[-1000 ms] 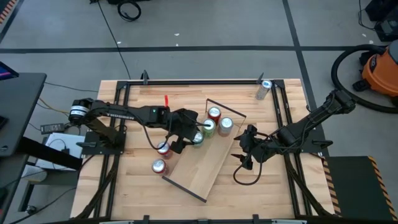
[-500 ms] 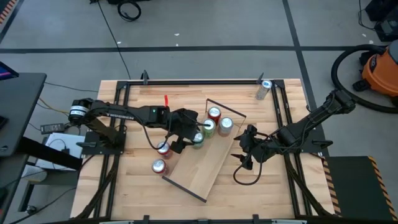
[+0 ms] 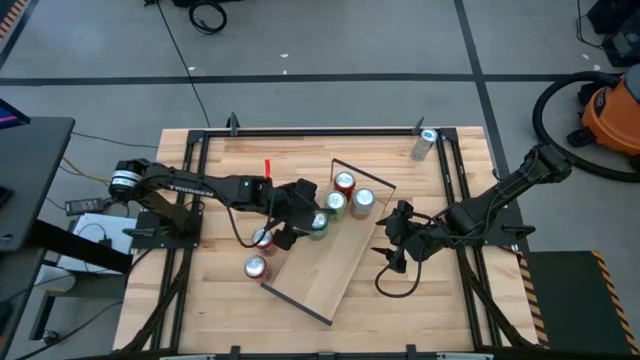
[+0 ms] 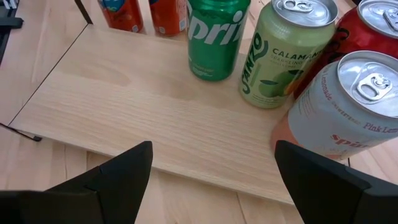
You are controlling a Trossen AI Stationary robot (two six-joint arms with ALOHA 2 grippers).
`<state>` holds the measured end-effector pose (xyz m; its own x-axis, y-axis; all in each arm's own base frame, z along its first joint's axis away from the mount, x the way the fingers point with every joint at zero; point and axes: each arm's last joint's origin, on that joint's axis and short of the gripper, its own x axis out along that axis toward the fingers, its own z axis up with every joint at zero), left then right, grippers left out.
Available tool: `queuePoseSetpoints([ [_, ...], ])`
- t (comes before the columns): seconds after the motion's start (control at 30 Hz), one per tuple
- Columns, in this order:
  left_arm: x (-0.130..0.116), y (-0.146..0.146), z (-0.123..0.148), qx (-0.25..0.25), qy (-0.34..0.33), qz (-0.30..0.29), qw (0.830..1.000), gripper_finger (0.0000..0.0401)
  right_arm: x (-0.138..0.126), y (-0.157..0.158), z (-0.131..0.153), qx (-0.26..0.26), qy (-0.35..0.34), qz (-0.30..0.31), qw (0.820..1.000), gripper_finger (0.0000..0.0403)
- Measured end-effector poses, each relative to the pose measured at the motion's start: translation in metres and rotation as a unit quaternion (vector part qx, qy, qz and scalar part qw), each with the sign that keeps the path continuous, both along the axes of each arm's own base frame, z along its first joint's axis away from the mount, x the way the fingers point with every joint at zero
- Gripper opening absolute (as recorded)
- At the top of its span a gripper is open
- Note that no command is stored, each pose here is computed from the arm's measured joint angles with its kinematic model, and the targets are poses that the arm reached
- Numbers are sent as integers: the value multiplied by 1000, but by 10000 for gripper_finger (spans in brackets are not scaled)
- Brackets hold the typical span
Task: Place canned beverage on shelf
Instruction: Put the top red soda can on the shelf
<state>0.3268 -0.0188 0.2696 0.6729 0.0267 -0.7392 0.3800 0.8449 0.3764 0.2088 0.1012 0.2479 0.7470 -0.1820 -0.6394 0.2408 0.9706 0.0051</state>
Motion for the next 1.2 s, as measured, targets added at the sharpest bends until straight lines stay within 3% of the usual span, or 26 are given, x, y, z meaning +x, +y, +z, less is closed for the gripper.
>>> queuePoseSetpoints([
  [0.27, -14, -10, 17, 8, -19, 11, 1000, 380, 1, 0, 1, 2, -5, 1, 1000, 349],
  [0.5, -39, -11, 38, -32, -23, 55, 998, 380, 2, 1, 1, 4, -9, 1, 1000, 349],
  [0.7, -69, -10, 37, -100, 62, 159, 980, 377, 1, 2, 2, 5, -11, 3, 1000, 349],
  [0.83, -85, -13, 28, -112, 145, 219, 958, 361, 1, 2, 2, 4, -11, 2, 1000, 349],
  [0.93, -86, -16, 25, -126, 159, 251, 947, 358, 1, 2, 2, 2, -13, 1, 1000, 349],
  [1.2, -91, -27, 23, -94, 174, 217, 956, 379, 0, 4, 2, -14, -16, 7, 1000, 349],
])
